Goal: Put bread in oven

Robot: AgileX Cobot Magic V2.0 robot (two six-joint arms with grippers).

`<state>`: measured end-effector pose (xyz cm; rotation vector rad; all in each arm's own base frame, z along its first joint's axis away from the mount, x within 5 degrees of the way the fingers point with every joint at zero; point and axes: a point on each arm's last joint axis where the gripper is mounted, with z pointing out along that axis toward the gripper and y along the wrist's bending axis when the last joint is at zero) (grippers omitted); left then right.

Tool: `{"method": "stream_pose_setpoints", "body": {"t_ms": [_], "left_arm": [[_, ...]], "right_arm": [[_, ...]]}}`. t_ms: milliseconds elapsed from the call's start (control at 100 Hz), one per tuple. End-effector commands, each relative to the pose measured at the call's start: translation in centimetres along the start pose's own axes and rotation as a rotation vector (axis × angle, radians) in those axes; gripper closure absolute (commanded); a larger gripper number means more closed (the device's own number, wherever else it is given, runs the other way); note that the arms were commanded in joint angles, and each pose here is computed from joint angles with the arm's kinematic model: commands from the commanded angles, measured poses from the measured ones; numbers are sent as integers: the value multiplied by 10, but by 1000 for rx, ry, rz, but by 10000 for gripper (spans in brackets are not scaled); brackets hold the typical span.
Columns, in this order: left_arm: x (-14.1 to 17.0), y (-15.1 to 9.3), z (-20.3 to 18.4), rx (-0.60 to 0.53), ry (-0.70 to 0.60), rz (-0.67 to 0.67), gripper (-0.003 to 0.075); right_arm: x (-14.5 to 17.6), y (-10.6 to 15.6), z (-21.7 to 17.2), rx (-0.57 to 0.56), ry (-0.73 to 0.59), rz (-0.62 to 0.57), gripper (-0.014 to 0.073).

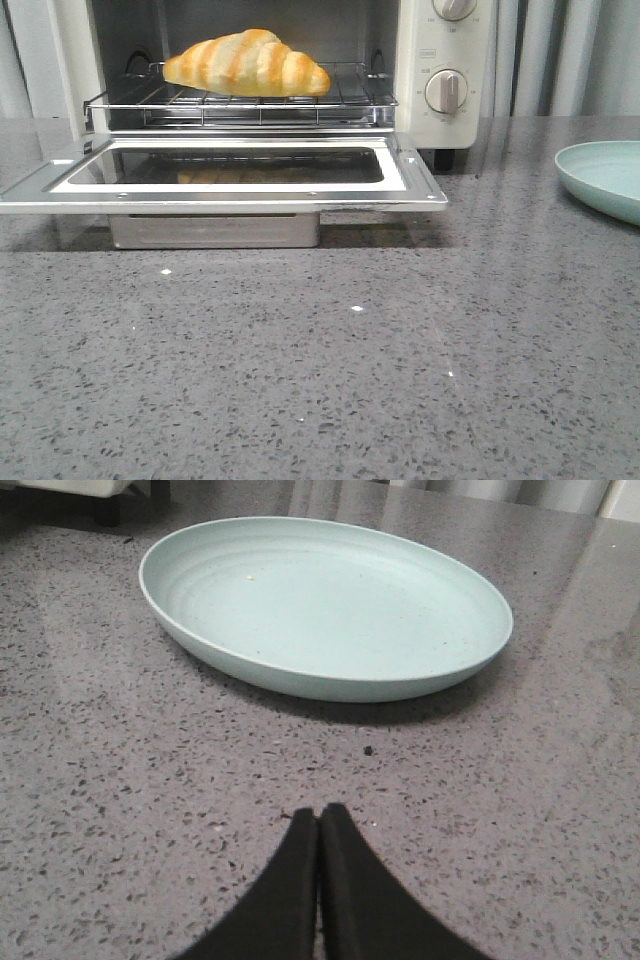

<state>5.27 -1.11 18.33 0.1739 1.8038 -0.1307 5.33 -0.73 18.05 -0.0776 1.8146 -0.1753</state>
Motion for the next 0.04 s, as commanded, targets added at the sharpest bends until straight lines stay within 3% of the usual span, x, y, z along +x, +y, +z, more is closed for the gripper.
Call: {"method": "stream_pose_setpoints", "body": {"t_ms": [0, 30], "left_arm": [[0, 0, 0, -6, -75, -16, 741], [0, 0, 0, -6, -75, -16, 741]], "right_arm": [[4, 1, 1, 4, -26, -14, 643], [4, 1, 1, 4, -26, -14, 643]]}}
